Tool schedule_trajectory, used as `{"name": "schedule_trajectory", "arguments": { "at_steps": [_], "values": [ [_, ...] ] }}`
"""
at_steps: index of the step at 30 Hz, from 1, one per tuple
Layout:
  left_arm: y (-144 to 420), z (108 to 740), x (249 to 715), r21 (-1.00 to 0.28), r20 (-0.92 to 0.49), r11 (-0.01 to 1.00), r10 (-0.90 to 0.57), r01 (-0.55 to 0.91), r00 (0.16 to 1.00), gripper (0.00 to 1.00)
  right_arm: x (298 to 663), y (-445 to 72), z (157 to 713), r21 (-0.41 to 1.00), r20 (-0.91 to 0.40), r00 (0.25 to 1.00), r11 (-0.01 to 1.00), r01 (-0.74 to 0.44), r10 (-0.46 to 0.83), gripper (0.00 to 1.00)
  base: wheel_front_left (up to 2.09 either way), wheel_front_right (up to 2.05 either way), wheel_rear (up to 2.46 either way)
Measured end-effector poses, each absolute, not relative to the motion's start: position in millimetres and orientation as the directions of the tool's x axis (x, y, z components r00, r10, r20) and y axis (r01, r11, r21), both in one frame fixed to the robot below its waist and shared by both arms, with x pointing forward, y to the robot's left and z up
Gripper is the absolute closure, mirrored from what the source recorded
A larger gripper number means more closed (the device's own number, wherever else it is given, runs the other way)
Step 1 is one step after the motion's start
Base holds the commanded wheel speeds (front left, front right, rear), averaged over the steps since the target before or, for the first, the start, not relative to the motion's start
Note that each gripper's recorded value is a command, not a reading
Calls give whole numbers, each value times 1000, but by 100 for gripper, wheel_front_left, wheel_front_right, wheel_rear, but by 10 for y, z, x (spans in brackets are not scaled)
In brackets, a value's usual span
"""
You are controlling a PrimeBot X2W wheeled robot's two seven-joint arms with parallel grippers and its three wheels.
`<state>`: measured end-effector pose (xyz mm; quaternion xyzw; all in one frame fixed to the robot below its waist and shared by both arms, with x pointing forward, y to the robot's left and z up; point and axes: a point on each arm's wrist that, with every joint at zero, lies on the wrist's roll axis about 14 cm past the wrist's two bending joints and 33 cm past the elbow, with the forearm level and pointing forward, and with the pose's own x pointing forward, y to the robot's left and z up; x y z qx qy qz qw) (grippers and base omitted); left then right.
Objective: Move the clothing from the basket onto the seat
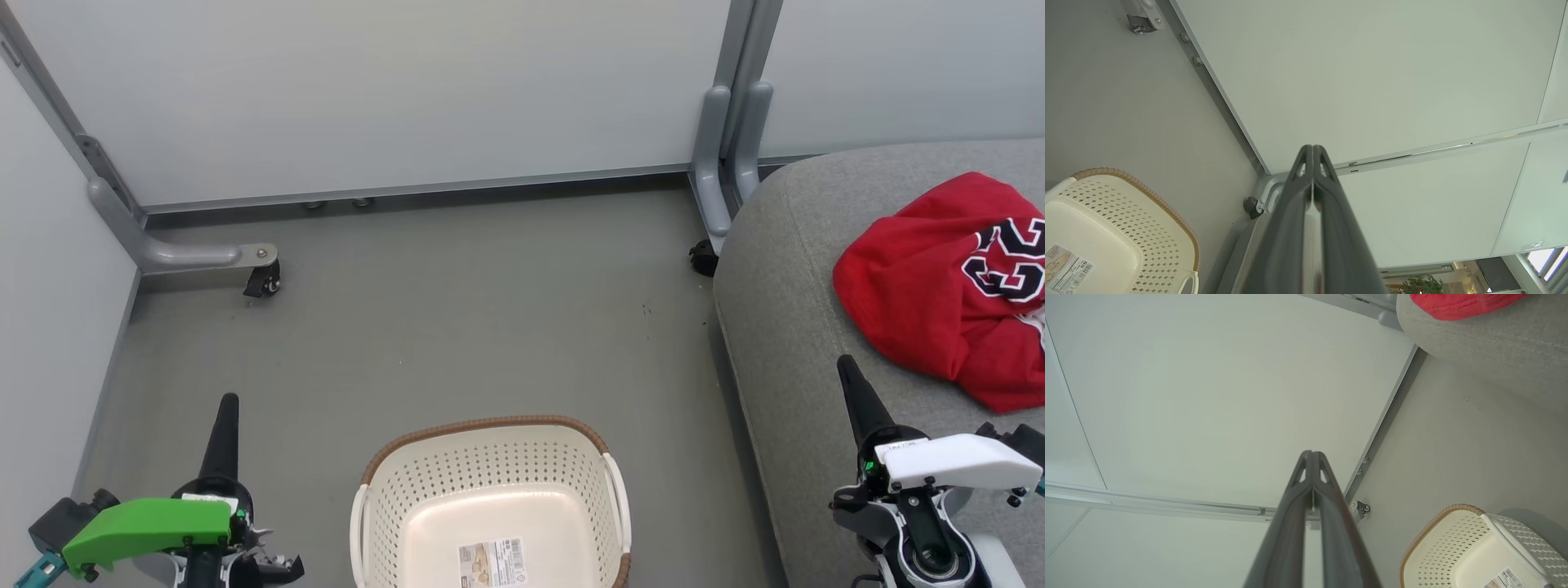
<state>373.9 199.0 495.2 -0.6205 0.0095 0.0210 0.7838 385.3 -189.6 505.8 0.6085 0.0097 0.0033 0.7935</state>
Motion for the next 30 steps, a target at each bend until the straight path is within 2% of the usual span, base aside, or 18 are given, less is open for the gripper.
{"name": "schedule_trajectory", "arguments": {
  "at_steps": [30],
  "values": [
    [1997,5021,3851,-999,-20,34,2,-20,1000,100,3870,-1982,5042,999,-12,1000,36,12,4,100,0,0,0]
  ]
}}
